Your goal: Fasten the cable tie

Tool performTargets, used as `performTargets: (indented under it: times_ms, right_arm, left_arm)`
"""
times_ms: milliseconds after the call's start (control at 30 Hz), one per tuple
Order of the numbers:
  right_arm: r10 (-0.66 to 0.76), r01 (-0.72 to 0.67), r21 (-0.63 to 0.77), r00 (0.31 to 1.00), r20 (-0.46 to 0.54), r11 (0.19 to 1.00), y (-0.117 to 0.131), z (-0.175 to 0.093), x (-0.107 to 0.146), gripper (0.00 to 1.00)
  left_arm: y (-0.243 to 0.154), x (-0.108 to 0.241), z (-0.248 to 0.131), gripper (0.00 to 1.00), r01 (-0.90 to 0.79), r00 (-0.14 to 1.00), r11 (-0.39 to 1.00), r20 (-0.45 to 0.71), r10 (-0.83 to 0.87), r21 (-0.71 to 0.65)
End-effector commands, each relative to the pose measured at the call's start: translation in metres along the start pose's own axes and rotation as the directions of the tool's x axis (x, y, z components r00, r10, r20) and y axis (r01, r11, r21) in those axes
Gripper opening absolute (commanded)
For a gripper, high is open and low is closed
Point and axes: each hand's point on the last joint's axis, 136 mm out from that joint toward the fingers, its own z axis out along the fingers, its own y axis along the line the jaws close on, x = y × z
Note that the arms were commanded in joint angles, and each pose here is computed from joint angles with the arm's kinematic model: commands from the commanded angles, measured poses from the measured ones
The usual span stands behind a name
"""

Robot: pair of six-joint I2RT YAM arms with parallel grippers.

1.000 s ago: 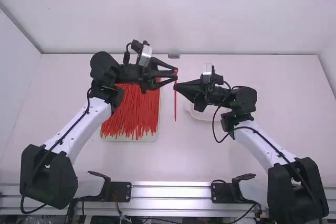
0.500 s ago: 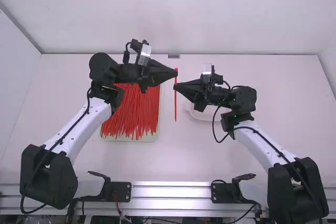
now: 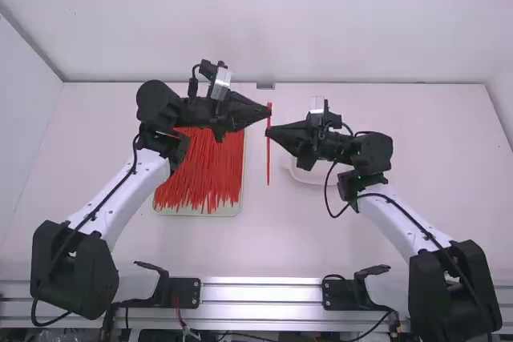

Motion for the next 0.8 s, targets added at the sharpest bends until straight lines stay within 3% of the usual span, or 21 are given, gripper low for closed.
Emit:
performTargets:
  times_ms: [0,133,200,267,300,467,600,667,700,767]
  right_arm:
    - [-0.042,0.042,-0.012,0.999,0.017,0.999,0.004,0.001,-0.015,0.0]
    - [-0.045,0.045,-0.016,0.999,0.018,0.999,0.005,0.002,-0.015,0.0]
    - [-0.043,0.044,-0.01,0.999,0.018,0.999,0.003,0.001,-0.015,0.06]
    - [-0.03,0.03,-0.006,0.999,0.014,1.0,0.002,-0.001,-0.015,0.32]
    - [-0.007,0.007,-0.007,1.0,0.012,1.0,0.001,-0.002,-0.014,0.98]
    - [-0.066,0.065,-0.095,0.998,-0.008,0.993,0.02,-0.002,-0.014,0.98]
    - [-0.238,0.235,-0.17,0.971,0.002,0.957,0.036,-0.004,-0.015,0.98]
    - [-0.413,0.41,-0.235,0.91,0.036,0.881,0.052,-0.004,-0.012,0.98]
    - [-0.425,0.421,-0.24,0.904,0.039,0.875,0.053,-0.004,-0.012,0.98]
    - [-0.558,0.558,-0.279,0.825,0.085,0.782,0.063,-0.001,-0.007,0.98]
  left_arm:
    - [-0.003,-0.01,0.002,0.02,-0.032,0.999,0.999,0.01,0.032,0.006]
    - [-0.003,-0.011,0.002,0.02,-0.031,0.999,1.0,0.011,0.031,0.002]
    - [-0.002,-0.011,0.002,0.02,-0.025,1.0,1.0,0.012,0.025,0.001]
    - [0.002,-0.013,0.002,0.02,0.017,1.0,1.0,0.026,-0.016,-0.022]
    - [0.007,-0.015,-0.001,0.02,0.042,0.998,0.998,0.038,-0.04,-0.046]
    - [0.024,-0.023,-0.018,0.02,0.117,0.992,0.986,0.061,-0.11,-0.116]
    - [0.037,-0.03,-0.028,0.02,0.17,0.985,0.974,0.055,-0.163,-0.153]
    - [0.043,-0.035,-0.03,0.02,0.206,0.979,0.967,0.035,-0.203,-0.148]
    - [0.045,-0.036,-0.03,0.02,0.212,0.977,0.966,0.033,-0.21,-0.147]
    - [0.056,-0.038,-0.029,0.02,0.279,0.96,0.949,0.02,-0.279,-0.149]
